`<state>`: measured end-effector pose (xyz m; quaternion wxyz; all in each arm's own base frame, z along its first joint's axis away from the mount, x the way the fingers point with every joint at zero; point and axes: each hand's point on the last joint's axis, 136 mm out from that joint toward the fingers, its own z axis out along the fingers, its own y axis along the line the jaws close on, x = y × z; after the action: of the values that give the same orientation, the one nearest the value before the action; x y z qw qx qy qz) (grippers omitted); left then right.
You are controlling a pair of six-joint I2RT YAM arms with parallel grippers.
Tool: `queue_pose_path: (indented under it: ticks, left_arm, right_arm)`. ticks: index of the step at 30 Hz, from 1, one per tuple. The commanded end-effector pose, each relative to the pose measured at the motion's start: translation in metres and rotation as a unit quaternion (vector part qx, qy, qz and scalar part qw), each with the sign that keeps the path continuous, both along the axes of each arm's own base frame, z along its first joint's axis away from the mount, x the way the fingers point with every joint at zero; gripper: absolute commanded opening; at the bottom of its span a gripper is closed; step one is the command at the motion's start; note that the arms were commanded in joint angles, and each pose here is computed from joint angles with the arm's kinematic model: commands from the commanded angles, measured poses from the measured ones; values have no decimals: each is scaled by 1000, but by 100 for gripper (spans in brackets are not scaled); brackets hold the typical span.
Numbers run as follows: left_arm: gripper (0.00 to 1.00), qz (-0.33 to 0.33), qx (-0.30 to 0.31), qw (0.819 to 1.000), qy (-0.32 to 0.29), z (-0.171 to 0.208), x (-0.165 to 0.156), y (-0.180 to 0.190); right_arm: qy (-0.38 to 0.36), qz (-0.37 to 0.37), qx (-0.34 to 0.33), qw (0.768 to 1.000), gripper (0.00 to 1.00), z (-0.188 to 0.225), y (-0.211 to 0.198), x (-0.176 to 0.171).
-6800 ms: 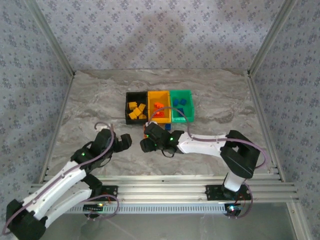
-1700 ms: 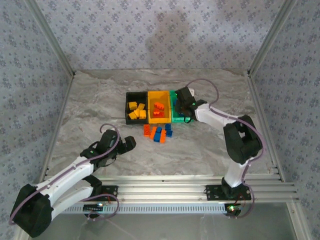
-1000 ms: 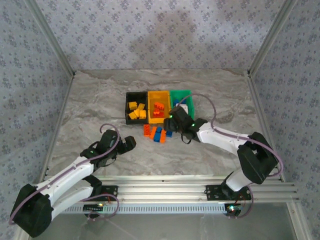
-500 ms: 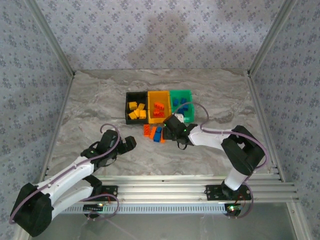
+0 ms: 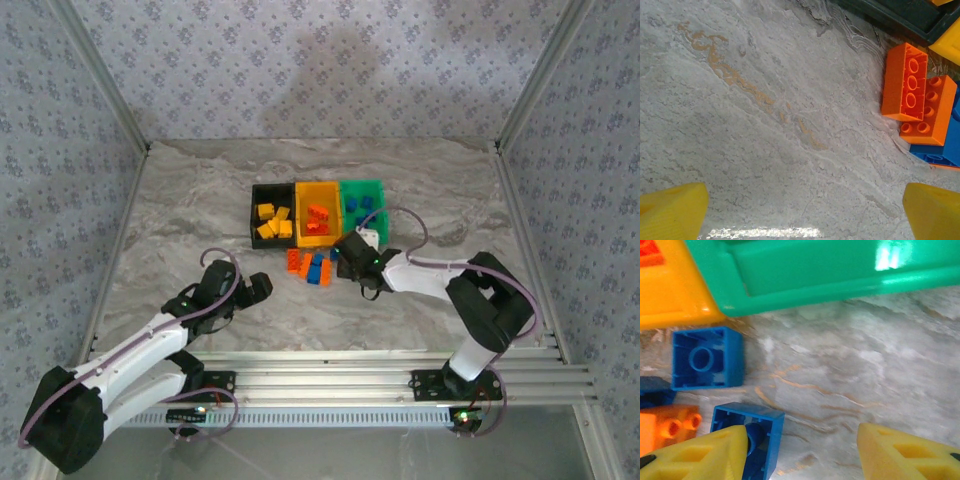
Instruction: Sort the legos into containers by color
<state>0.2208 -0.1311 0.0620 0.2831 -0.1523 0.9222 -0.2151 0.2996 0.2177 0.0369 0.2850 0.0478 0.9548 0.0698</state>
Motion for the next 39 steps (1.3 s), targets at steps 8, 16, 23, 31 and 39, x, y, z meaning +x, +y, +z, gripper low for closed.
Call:
queue_pose_path:
  ticks: [8, 16, 23, 31, 39]
  left_arm:
    - [100, -7, -1, 1000, -1, -3, 0, -2]
    - [100, -7, 1, 1000, 1, -3, 1, -3]
    - [100, -7, -1, 1000, -6, 2, 1, -2]
    - [100, -8, -2, 1000, -16, 11, 4, -3]
    - [100, -15, -7, 1000, -21, 16, 7, -7]
  right_arm:
    - [-8, 4, -18, 1000, 72, 21, -39, -39]
    - [32, 11, -35, 999, 78, 2, -24, -27]
    - [50, 7, -43, 998, 49, -14, -23, -27]
    - [-1, 34, -20, 999, 31, 30, -14, -19]
    - [-69, 31, -8, 997, 32, 90, -12, 42]
